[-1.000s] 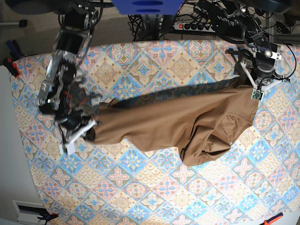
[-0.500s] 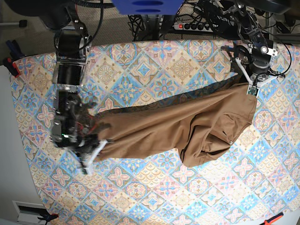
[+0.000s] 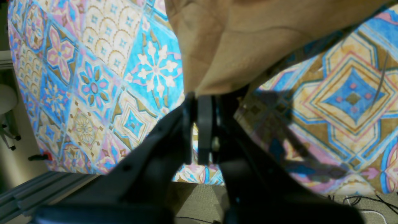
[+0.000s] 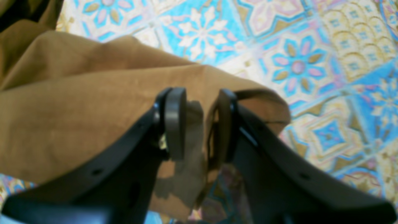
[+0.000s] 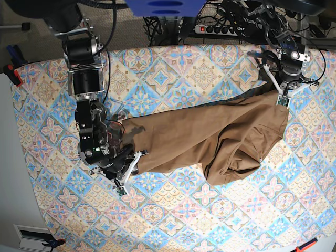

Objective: Layout the t-shirt on the table in an organized manner, then fold the t-shirt properly
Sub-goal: 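Drag the held shirt end outward with the right gripper and release, then grasp the shirt edge again with the right gripper and lift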

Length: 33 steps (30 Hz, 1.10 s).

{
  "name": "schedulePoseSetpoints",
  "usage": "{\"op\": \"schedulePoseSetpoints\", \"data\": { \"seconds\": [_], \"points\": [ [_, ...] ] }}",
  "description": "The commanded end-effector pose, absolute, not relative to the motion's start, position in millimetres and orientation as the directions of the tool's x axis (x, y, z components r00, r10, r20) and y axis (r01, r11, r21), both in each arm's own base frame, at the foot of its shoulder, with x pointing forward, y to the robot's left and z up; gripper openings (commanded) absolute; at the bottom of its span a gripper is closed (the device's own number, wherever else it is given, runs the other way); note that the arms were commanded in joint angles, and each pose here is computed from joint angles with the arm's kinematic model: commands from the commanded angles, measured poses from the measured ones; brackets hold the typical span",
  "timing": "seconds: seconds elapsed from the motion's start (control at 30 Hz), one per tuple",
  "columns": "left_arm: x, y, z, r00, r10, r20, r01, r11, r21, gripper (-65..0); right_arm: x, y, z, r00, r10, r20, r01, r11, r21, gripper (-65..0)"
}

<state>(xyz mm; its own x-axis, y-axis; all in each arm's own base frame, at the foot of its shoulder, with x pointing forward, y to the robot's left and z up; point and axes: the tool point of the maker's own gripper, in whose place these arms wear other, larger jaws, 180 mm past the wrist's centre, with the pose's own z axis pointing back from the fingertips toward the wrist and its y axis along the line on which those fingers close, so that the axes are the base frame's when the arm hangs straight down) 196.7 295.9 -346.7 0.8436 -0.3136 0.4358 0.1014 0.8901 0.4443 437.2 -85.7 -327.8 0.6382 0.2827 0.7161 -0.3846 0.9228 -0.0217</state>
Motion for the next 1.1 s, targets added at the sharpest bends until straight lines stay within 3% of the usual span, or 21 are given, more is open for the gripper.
{"op": "schedulePoseSetpoints", "data": {
  "seconds": [0.0,0.07,0.17,0.43,0.63,0.83,1.07],
  "points": [
    [200.7,298.5,-338.2,0.831,-0.32,0.455,0.088,0.883,0.461,-65.0,454.7,-83.1,-285.8,0.544,0.266,0.796,-0.384,0.922,-0.045,-47.4],
    [201.1,298.5,-338.4,0.831,-0.32,0.455,0.088,0.883,0.461,-65.0,453.5,-93.7,-259.6,0.487,0.229,0.843,-0.35,0.935,-0.052,-47.4],
    [202.2,297.6,-338.2,0.829,-0.322,0.457,0.089,0.883,0.46,-65.0,419.3,-127.9,-280.0,0.527,0.15,0.836,-0.256,0.967,-0.012,-46.6],
    [211.7,279.5,-341.3,0.809,-0.366,0.459,0.146,0.883,0.447,-65.0,362.4,-147.7,-311.9,0.575,0.119,0.809,-0.202,0.979,0.0,-27.6],
    [212.7,279.5,-340.6,0.808,-0.366,0.462,0.144,0.883,0.447,-65.0,347.9,-143.3,-325.6,0.558,0.102,0.823,-0.207,0.978,0.019,-28.6],
    [212.3,280.3,-340.5,0.808,-0.368,0.459,0.146,0.881,0.45,-65.0,335.9,-144.0,-365.6,0.644,0.077,0.761,-0.192,0.979,0.064,-28.6],
    [211.8,280.3,-340.8,0.809,-0.368,0.458,0.146,0.881,0.449,-65.0,333.9,-144.6,-388.5,0.657,0.046,0.752,-0.176,0.98,0.094,-28.6]
  ]
}}
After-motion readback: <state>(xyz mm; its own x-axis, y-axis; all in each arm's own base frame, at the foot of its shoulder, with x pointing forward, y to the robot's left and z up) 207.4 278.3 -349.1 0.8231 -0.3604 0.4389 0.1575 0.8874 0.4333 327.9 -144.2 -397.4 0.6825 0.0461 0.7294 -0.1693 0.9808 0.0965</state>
